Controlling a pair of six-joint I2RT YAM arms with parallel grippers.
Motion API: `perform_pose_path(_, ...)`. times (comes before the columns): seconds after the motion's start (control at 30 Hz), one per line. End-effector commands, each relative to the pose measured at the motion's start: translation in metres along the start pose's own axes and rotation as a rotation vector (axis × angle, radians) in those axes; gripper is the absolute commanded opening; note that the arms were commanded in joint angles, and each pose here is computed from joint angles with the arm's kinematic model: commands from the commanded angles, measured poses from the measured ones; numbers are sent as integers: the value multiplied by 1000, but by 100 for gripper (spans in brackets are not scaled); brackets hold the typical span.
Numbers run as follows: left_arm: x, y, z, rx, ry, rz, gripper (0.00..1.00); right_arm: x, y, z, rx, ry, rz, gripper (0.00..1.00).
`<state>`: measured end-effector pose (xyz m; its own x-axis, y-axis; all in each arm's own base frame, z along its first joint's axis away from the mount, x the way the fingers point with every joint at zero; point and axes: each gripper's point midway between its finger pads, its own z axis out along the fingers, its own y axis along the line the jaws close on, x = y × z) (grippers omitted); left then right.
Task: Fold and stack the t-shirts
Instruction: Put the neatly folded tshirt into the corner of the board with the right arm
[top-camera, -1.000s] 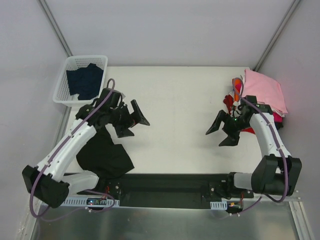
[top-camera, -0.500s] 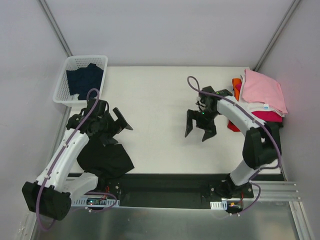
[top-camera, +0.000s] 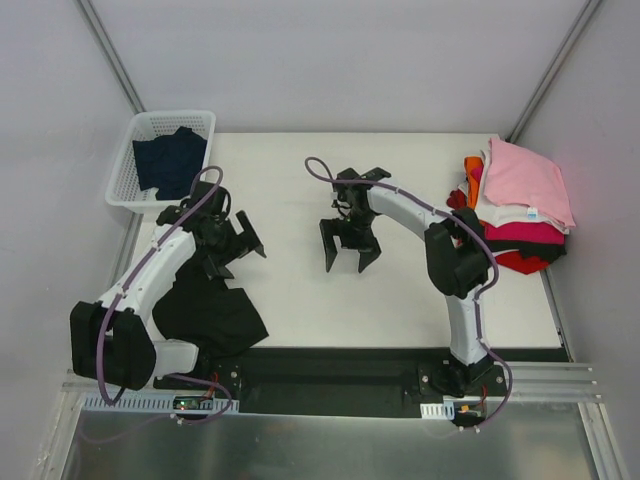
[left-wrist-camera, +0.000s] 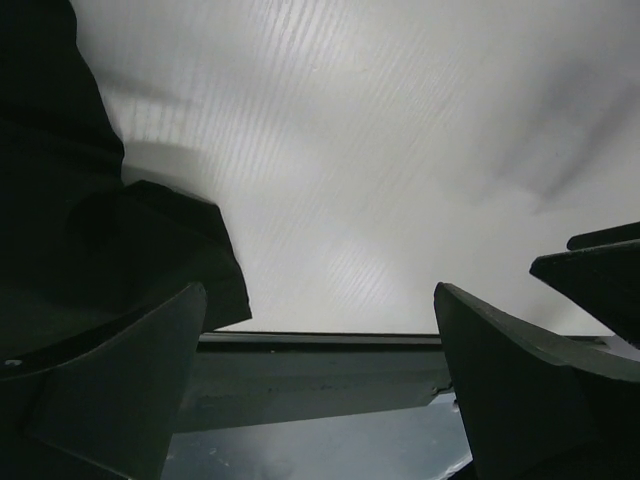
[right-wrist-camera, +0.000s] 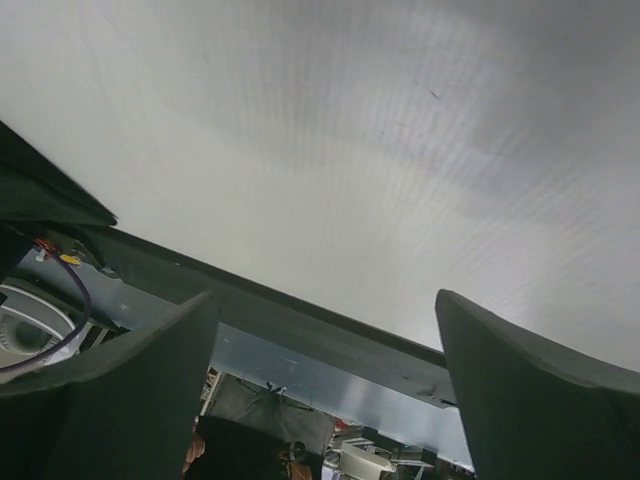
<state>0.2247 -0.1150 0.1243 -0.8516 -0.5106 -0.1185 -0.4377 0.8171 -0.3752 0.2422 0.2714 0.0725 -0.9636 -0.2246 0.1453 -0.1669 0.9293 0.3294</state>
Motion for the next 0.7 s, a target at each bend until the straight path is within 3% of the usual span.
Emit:
perform_pose_path(0.0, -25, -13, 7, 17, -25, 7, 99, -14, 0, -20, 78, -12, -100, 92)
perform_pose_path(0.1, -33, -12, 6, 5, -52, -40, 99, -24, -8, -19, 116, 5, -157, 91)
perform_pose_path(0.33, -45, 26, -33, -29, -208, -286, 99, -22, -23, -16, 60, 30, -63, 90)
perform_pose_path(0.5, -17, 57, -28, -109, -182, -286, 99, -25, 0, -14, 80, -60, -124, 88)
perform_pose_path(0.67, 20, 80, -31, -90, -192, -309, 99, -12, 35, 14, 76, -54, -199, 88)
